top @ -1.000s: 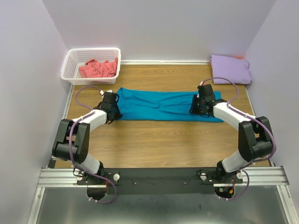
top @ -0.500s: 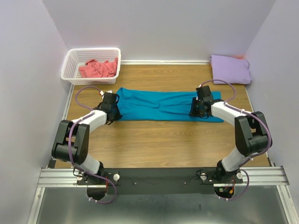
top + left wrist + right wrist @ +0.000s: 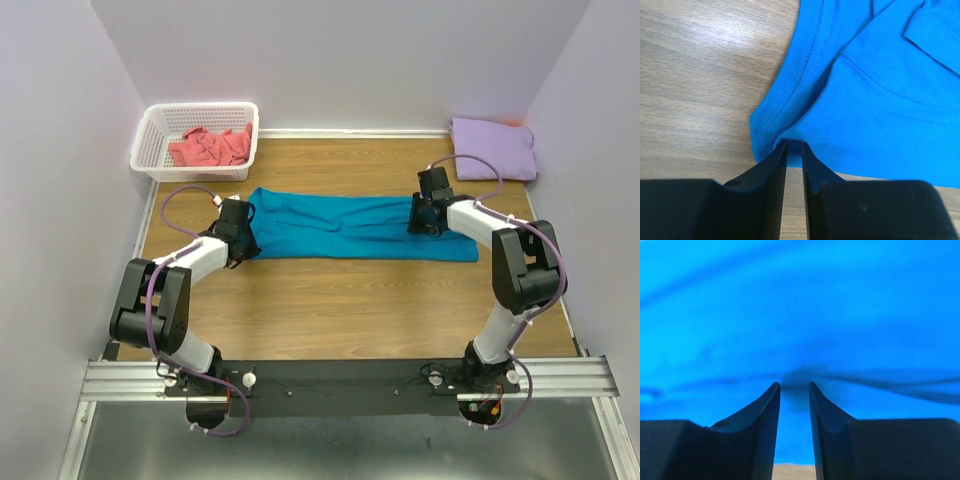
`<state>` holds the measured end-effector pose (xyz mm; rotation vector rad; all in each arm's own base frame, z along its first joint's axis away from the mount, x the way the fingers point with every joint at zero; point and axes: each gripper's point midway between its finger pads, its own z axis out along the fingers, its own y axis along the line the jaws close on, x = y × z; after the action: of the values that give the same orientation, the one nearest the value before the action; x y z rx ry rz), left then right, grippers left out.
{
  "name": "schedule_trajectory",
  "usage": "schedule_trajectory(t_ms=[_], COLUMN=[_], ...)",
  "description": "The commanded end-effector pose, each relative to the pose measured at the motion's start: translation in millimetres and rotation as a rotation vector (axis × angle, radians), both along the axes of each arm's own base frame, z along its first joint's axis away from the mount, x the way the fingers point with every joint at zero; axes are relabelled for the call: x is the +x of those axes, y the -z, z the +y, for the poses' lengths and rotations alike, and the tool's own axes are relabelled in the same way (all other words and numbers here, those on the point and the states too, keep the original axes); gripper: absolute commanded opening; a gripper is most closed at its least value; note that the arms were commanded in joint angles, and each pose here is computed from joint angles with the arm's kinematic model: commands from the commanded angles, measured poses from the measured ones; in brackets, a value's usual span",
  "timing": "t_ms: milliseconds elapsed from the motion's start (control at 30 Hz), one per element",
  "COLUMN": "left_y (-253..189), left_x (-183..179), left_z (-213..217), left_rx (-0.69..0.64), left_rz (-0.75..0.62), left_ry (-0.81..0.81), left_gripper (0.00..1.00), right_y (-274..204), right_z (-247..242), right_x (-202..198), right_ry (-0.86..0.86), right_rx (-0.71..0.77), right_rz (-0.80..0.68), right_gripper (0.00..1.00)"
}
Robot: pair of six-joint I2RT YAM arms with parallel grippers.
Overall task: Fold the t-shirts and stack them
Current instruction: Fold the tshirt
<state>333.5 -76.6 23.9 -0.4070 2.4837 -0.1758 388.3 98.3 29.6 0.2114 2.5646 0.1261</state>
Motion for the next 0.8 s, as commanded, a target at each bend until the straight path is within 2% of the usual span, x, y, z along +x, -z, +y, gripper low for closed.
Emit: schedule_trajectory(t_ms=[0,167,233,433,600,767], left_y=[9,9,7,4,1,2], left_x=[-18,-19,-18,-18,-18,-19], left_z=[15,14,14,14,14,14], left_rx=[0.059,0.053,0.052,0.05,0.049,0.05], left_rz=[0.051,0.051,0.045,0.035,0.026,0.029], left_ry=[-0.022,-0.022,-0.021,-0.019,-0.014,-0.011], left_gripper=[0.26,0.26,0.27,0.27,0.27,0.27], right_y=[-12,-8,-21,-50,-52,-37], right_z=[-24,-50,-52,-56,-17,14], right_x=[30,50,54,35,17,9], right_ry=[0.054,0.129,0.134,0.148,0.003,-0.095], right_rx=[-0.066,-0.065,-0.058,-0.056,0.121,0.17], right_rz=[-0.051,-0.049,-0.079,-0.132,-0.092,-0.037], right_gripper=[0.37,0.37,0.38,0.38,0.4,0.4])
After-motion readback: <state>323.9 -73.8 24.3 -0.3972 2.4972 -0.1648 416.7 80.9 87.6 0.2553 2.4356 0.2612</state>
